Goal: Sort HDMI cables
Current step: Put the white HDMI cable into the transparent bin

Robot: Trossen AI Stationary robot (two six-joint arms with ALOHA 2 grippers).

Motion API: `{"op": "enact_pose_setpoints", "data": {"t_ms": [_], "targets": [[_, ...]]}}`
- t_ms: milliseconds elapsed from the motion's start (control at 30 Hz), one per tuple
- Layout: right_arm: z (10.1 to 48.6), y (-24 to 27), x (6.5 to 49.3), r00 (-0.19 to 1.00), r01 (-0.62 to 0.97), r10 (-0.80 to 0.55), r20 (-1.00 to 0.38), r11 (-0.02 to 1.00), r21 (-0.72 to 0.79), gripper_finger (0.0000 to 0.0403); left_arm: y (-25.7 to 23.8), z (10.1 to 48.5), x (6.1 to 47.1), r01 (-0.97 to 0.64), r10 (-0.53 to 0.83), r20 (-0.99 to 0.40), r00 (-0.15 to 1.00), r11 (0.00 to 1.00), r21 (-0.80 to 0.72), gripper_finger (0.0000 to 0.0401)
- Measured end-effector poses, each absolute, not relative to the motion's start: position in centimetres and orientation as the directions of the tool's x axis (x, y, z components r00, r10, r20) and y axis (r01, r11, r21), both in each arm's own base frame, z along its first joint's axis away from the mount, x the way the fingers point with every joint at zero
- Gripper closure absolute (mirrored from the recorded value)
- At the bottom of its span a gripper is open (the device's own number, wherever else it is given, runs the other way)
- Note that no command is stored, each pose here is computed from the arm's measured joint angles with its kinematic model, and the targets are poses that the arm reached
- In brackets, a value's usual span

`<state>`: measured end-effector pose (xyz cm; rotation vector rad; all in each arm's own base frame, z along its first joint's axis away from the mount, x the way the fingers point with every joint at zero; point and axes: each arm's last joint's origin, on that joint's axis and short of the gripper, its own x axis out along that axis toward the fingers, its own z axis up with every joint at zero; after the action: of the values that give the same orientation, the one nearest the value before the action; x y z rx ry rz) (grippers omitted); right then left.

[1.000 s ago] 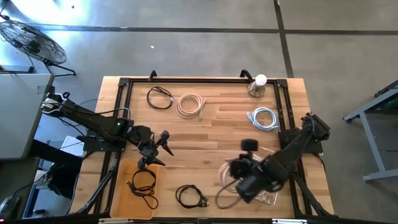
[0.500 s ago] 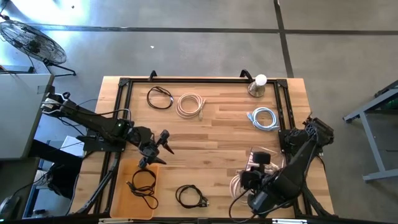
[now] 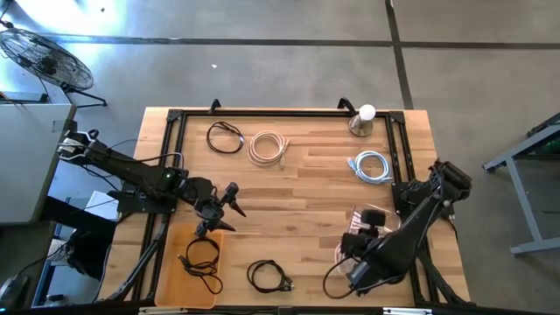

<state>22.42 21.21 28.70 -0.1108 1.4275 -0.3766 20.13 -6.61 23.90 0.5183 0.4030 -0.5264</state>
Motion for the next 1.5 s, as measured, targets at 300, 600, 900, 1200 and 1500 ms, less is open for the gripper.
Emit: {"op": "enact_pose_setpoints", "data": {"t_ms": [300,600,900,1200,1500], "targets": [[32.4,19.6,20.3,0.240,0.236,-0.275,-0.931,0.947,-0.219,0.0360,-6.6,23.9,20.2,0.562,-0.365,-0.482,0.796,0.742,0.365,0.0144],[29.8,18.3,18.5,0.073,0.331,-0.256,-0.964,0.918,-0.218,0.0360,-6.6,23.9,20.1,0.567,-0.373,-0.482,0.793,0.740,0.362,0.0144],[27.6,17.8,17.8,-0.031,0.375,-0.283,-0.959,0.886,-0.273,0.0360,-6.6,23.9,20.1,0.567,-0.372,-0.482,0.793,0.740,0.361,0.0144],[26.2,18.1,17.9,-0.059,0.389,-0.226,-0.972,0.892,-0.231,0.0360,-6.6,24.0,20.2,0.561,-0.365,-0.482,0.797,0.743,0.365,0.0144],[23.8,18.6,18.2,-0.048,0.403,-0.119,-0.992,0.906,-0.128,0.0353,-6.6,24.0,20.2,0.560,-0.365,-0.481,0.797,0.745,0.363,0.0144]]}}
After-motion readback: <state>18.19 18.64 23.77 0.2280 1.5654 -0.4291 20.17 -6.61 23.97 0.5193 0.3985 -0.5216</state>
